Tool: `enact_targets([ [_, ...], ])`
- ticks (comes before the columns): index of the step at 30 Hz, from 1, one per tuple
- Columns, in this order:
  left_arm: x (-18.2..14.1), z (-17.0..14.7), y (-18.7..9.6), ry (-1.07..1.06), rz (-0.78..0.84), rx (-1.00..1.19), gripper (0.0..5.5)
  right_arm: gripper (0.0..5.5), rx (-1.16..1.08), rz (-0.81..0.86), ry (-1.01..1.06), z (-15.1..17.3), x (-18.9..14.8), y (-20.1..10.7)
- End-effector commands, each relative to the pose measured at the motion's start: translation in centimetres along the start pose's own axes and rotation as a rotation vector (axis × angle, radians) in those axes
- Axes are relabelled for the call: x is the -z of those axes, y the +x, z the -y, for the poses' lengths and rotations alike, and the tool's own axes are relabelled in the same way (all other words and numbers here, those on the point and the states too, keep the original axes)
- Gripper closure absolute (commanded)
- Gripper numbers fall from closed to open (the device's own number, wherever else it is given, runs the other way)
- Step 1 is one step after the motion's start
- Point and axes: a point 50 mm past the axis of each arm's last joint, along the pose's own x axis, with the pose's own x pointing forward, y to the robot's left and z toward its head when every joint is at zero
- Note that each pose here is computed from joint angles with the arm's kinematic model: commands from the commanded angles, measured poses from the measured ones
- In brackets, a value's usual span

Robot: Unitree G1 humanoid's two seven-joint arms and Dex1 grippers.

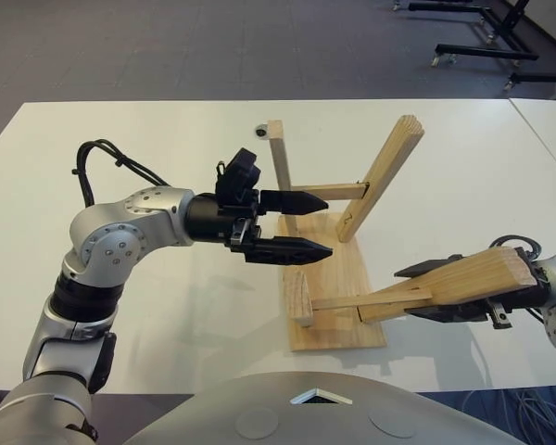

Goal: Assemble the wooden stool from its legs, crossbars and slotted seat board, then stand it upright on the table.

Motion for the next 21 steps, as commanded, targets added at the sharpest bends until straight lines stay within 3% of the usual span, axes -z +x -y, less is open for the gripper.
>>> enact_targets([
  [1, -0.2, -0.1, 0.3, 0.009, -0.023, 0.011, 1.15, 3.45, -0.055, 0.007, -0.006, -1.4, -0.4, 0.5],
  [8, -0.1, -0.1, 0.5, 0.012, -0.03, 0.014, 1.15, 3.45, -0.082, -0.034, -0.003, -3.3, 0.8, 0.8],
  [21, 0.4, 0.2, 0.6, 0.003, -0.046, 0.026, 1.15, 3.45, 0.029, 0.036, -0.056, -0.7, -0.5, 0.4],
])
